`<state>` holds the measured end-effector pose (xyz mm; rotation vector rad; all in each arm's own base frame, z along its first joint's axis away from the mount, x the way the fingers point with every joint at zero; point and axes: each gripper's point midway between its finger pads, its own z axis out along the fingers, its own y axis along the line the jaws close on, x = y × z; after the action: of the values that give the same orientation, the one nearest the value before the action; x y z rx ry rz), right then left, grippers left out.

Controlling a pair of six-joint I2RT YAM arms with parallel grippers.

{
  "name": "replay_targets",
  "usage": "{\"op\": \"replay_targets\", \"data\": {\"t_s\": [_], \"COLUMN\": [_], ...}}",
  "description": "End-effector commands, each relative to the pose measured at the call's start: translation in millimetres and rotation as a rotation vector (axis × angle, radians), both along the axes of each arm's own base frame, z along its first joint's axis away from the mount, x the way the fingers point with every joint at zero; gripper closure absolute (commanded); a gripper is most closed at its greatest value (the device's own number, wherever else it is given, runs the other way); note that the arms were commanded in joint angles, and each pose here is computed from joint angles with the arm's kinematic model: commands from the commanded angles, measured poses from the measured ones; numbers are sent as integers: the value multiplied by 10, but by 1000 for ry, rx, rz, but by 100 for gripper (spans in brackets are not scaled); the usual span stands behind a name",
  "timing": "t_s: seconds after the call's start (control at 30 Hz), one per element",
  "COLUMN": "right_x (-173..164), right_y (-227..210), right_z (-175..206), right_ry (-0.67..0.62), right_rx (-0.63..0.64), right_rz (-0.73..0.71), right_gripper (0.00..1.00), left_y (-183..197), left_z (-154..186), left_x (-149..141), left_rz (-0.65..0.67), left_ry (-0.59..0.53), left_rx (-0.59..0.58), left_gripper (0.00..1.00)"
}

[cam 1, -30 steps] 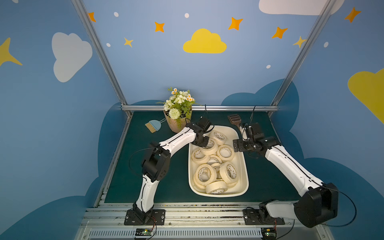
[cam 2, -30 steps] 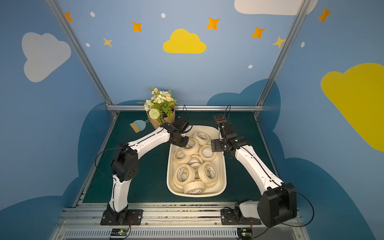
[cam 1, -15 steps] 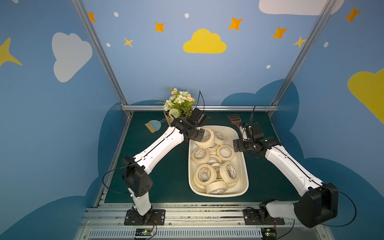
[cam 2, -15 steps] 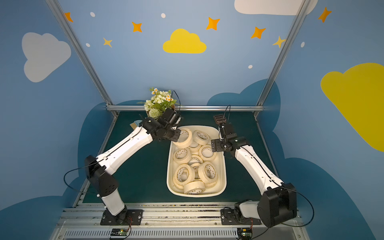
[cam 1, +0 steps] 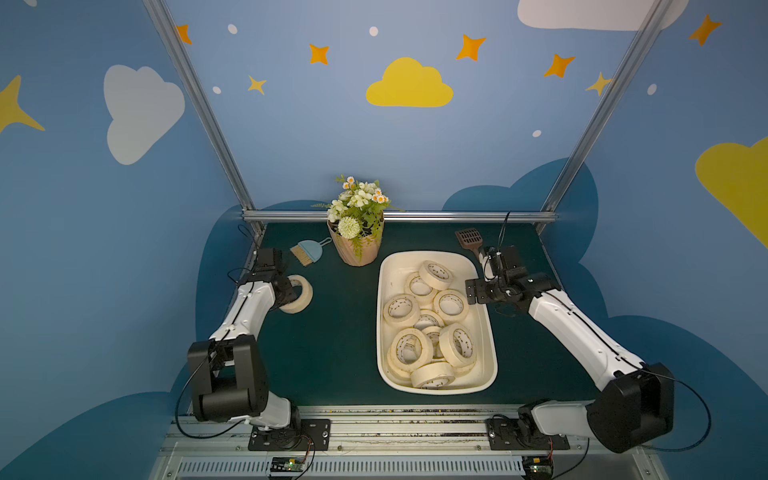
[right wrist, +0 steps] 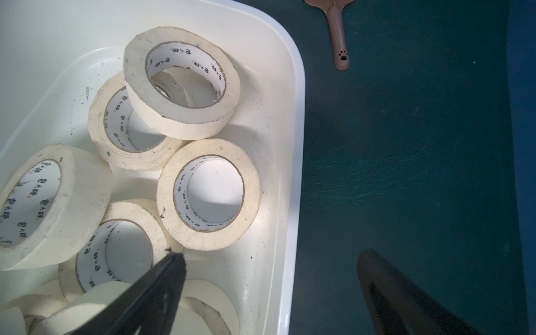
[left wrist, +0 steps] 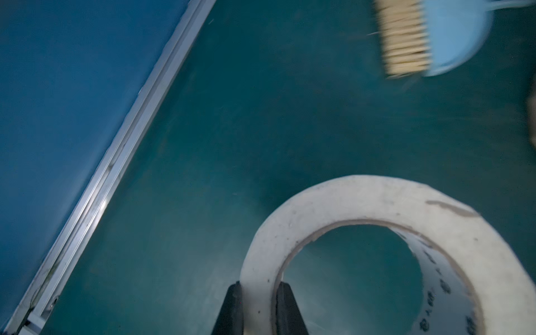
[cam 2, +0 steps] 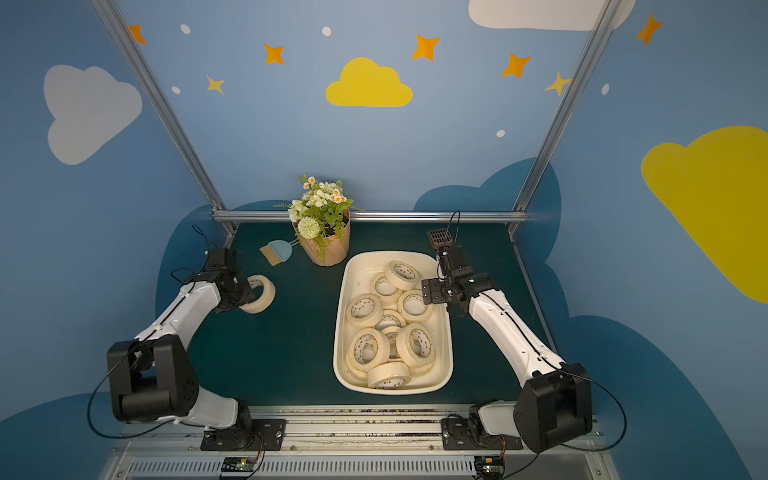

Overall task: Take out the art tape in the storage box
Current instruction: Place the art tape at the center of the board.

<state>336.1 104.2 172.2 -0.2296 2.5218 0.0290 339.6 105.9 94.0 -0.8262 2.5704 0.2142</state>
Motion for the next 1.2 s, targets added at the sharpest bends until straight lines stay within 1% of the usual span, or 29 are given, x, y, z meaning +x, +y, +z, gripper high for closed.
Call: {"op": "replay_targets", "data": {"t_s": [0.0, 0.1, 0.2, 0.37, 0.53, 0.57, 0.63, 0.73, 0.77, 0.93, 1.0, 1.1, 1.17], "right_x": [-40, -64, -112, -199, -275, -289, -318, -417, -469, -805, -968, -1175, -1254], "right_y": [18, 41, 101, 215, 317, 345, 400, 489, 499, 450, 391, 280, 165], "right_z": [-88, -109, -140, -190, -159, -159, -170, -189, -201, -182, -192, -283, -377], "right_ry": [39, 60, 90, 121, 120, 123, 136, 167, 182, 250, 280, 308, 312], "right_rx": [15, 20, 32, 53, 55, 61, 74, 90, 90, 79, 93, 103, 107], "right_rz": [-1, 13, 55, 95, 143, 154, 170, 204, 211, 217, 195, 156, 64], "right_gripper": [2, 2, 2, 3, 3, 3, 3, 3, 3, 7, 9, 12, 14], "left_y": [331, 592, 751, 866, 925, 930, 925, 903, 894, 819, 746, 520, 275], "left_z": [148, -9, -129, -228, -268, -292, -293, -280, -249, -53, 138, 520, 776], "left_x": [352, 397, 512, 713, 796, 788, 780, 757, 753, 717, 707, 715, 717], "left_rz": [104, 164, 174, 145, 111, 110, 106, 100, 98, 85, 63, 3, -63], "left_ry": [-179, -153, -139, -79, -25, -12, -7, -9, -16, -49, -74, -137, -177], "left_rx": [39, 51, 62, 91, 112, 112, 108, 103, 100, 93, 115, 162, 183], "left_gripper": [96, 96, 96, 96, 96, 92, 81, 60, 54, 33, 29, 27, 26]}}
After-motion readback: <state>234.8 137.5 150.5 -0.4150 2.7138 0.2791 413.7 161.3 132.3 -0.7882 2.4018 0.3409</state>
